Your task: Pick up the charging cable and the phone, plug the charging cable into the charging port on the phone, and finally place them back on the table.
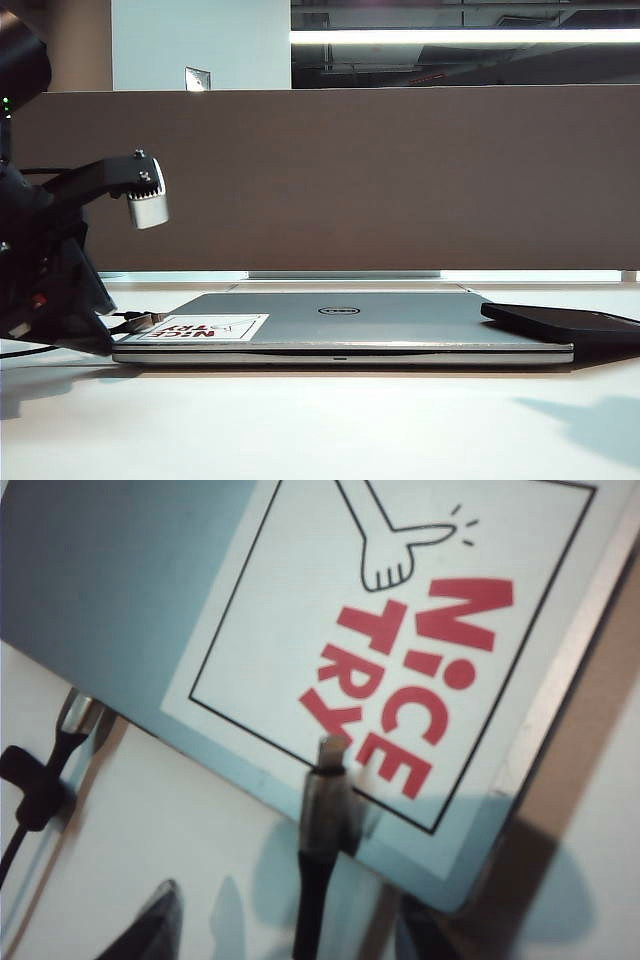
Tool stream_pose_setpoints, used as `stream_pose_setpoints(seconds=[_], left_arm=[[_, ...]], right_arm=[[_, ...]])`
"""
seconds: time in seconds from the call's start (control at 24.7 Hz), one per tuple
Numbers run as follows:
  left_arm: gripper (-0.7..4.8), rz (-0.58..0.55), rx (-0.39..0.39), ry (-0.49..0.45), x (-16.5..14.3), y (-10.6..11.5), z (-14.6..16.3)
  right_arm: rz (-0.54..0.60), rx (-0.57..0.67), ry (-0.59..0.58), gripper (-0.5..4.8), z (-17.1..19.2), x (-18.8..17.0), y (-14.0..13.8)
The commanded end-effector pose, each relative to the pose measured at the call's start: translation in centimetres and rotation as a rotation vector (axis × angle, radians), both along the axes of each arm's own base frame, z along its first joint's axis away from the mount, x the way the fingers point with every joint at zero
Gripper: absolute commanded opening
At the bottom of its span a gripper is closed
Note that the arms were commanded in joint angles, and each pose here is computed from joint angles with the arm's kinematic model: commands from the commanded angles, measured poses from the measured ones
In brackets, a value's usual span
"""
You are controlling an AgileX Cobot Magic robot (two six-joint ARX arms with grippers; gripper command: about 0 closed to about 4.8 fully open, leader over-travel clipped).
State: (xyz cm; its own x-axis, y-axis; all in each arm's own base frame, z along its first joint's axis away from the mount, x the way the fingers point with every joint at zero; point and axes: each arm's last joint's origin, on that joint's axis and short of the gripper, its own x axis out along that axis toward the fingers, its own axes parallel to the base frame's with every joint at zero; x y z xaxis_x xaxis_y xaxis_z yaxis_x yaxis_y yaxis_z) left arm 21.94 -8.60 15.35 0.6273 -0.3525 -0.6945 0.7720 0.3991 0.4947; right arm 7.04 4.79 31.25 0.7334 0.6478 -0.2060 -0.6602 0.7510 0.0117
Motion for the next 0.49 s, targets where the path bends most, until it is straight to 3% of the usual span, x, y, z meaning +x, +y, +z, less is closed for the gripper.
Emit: stream_pose_setpoints(seconds=[0.04, 0.49], left_arm=[[2.38, -0.007, -0.010, -0.013, 0.18, -0.12, 0.07], [2.37, -0.006, -0.004, 0.004, 0.27, -0.16, -0.35]], right_arm=[[0.003, 0.012, -0.026, -0.08, 0.40, -0.07, -0.03], [0.003, 0.017, -0.035, -0.08, 0.50, -0.05, -0.02]])
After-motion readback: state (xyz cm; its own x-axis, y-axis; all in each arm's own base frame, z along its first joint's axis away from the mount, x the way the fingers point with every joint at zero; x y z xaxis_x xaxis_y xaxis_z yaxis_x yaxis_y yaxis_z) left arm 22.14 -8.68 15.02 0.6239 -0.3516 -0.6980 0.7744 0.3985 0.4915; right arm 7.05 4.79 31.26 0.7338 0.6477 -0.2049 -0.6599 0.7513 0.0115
